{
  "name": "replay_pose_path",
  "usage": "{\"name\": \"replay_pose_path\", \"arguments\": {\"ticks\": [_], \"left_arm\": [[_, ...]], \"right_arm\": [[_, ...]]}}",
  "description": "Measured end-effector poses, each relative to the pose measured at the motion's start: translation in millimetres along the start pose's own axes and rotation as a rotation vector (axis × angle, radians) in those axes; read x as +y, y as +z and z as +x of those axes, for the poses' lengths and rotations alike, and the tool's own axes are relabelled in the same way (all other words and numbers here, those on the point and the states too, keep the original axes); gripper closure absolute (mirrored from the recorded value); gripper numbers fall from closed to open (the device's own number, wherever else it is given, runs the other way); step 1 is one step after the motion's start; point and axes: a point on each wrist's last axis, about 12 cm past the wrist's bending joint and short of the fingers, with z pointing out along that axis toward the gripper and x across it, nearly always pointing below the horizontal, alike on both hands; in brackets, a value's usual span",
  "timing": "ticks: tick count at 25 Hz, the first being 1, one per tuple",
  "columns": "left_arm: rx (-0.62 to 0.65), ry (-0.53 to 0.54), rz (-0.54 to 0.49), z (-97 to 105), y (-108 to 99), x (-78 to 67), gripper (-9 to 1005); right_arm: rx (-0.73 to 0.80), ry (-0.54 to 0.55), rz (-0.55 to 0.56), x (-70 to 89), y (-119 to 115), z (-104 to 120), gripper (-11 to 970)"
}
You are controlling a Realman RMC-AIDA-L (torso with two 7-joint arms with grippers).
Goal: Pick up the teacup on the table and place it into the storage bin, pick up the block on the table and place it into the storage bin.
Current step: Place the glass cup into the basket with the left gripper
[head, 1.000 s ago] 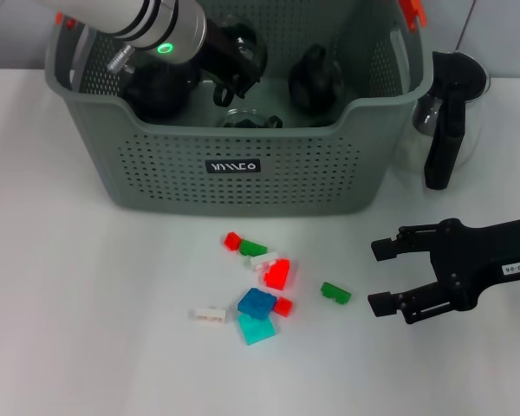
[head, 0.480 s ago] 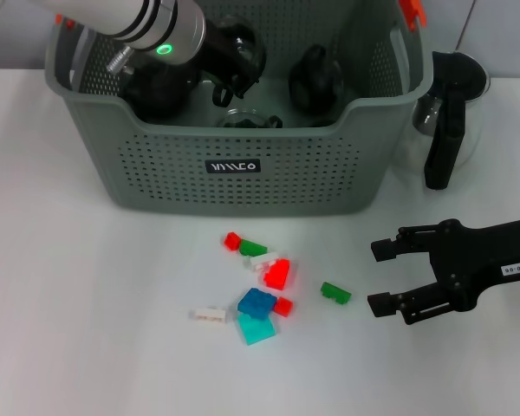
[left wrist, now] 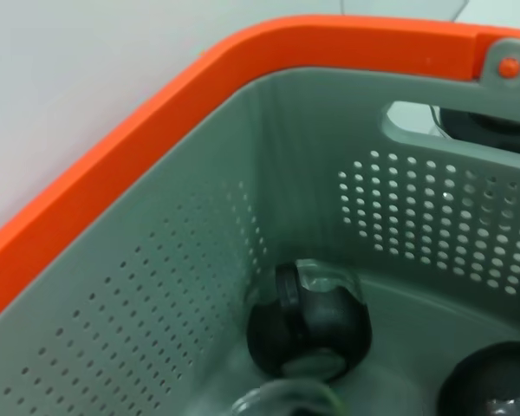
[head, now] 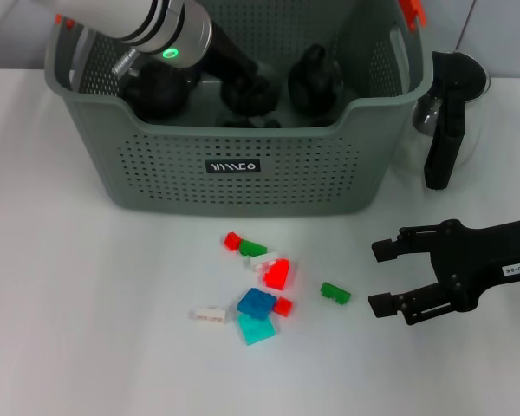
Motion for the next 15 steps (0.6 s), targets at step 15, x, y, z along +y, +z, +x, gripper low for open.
{"name": "replay_pose_path", "arguments": {"ticks": [15], "left_arm": [[-0.073,-0.035,-0.045,-5,-27,7.3,450]], "right_arm": [[-0.008,0.001,0.006,-0.7,-4,0,18]]}}
